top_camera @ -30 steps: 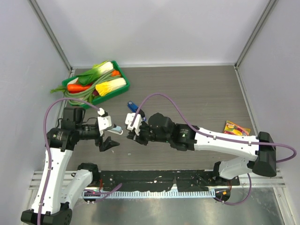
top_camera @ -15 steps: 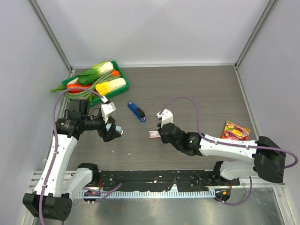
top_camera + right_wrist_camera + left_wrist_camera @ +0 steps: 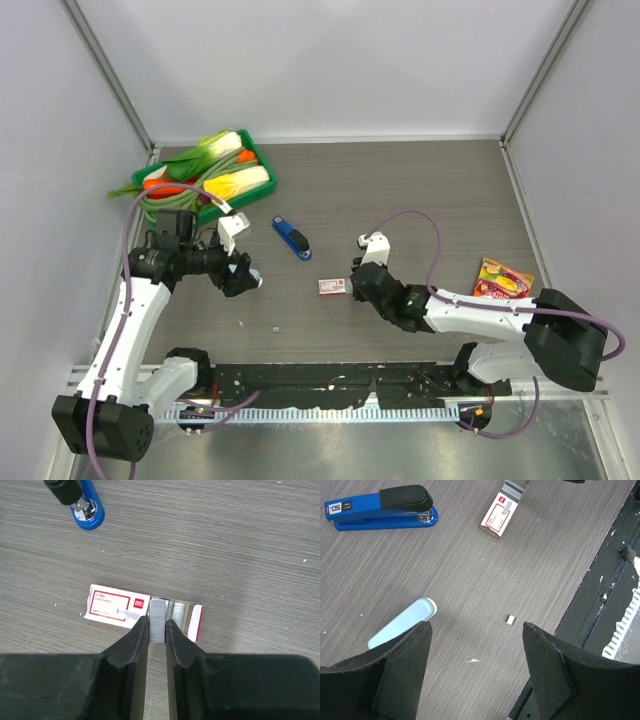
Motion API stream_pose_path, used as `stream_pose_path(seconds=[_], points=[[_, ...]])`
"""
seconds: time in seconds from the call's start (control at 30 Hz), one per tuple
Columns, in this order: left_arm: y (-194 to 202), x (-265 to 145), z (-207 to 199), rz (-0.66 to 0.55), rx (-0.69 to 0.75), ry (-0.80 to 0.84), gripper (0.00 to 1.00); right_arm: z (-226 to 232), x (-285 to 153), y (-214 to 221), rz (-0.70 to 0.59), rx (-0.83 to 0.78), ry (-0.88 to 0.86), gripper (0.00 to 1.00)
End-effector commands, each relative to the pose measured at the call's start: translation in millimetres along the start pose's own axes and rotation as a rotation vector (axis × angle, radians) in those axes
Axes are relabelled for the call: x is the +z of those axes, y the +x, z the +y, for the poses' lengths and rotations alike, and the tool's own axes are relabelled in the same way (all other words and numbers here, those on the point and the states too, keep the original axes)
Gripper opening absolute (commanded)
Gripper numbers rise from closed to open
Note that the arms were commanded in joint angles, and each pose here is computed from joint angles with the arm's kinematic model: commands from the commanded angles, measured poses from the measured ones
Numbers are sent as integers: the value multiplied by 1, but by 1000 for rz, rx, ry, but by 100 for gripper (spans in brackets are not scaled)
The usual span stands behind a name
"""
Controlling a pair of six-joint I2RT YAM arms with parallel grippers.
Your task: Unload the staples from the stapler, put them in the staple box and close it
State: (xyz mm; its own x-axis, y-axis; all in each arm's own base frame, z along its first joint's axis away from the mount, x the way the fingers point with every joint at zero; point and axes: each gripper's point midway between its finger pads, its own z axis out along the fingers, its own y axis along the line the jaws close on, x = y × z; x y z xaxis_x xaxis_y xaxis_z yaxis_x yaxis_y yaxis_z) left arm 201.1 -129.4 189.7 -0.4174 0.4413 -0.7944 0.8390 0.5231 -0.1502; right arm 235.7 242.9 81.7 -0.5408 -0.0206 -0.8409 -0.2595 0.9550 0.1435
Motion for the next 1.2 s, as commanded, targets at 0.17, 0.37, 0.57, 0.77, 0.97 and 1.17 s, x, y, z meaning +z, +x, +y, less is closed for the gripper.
stream_pose_path(seconds=[0.17, 0.37, 0.57, 0.77, 0.97, 1.17], points=[[-5, 2, 6, -16, -12, -23, 76, 2, 13, -6, -23, 78, -10, 1], [-1, 3, 10, 3, -37, -42, 75, 2, 14, -1, 3, 66, -4, 1], [3, 1, 8, 9, -40, -49, 74, -1, 14, 4, 28, 55, 14, 1], [2, 0, 5, 0, -32, -47, 74, 0, 18, 12, 63, 50, 20, 1], [4, 0, 4, 6, -33, -48, 74, 0, 20, 14, 76, 34, 28, 1], [5, 0, 4, 5, -33, -43, 74, 1, 21, 13, 76, 23, 28, 1]])
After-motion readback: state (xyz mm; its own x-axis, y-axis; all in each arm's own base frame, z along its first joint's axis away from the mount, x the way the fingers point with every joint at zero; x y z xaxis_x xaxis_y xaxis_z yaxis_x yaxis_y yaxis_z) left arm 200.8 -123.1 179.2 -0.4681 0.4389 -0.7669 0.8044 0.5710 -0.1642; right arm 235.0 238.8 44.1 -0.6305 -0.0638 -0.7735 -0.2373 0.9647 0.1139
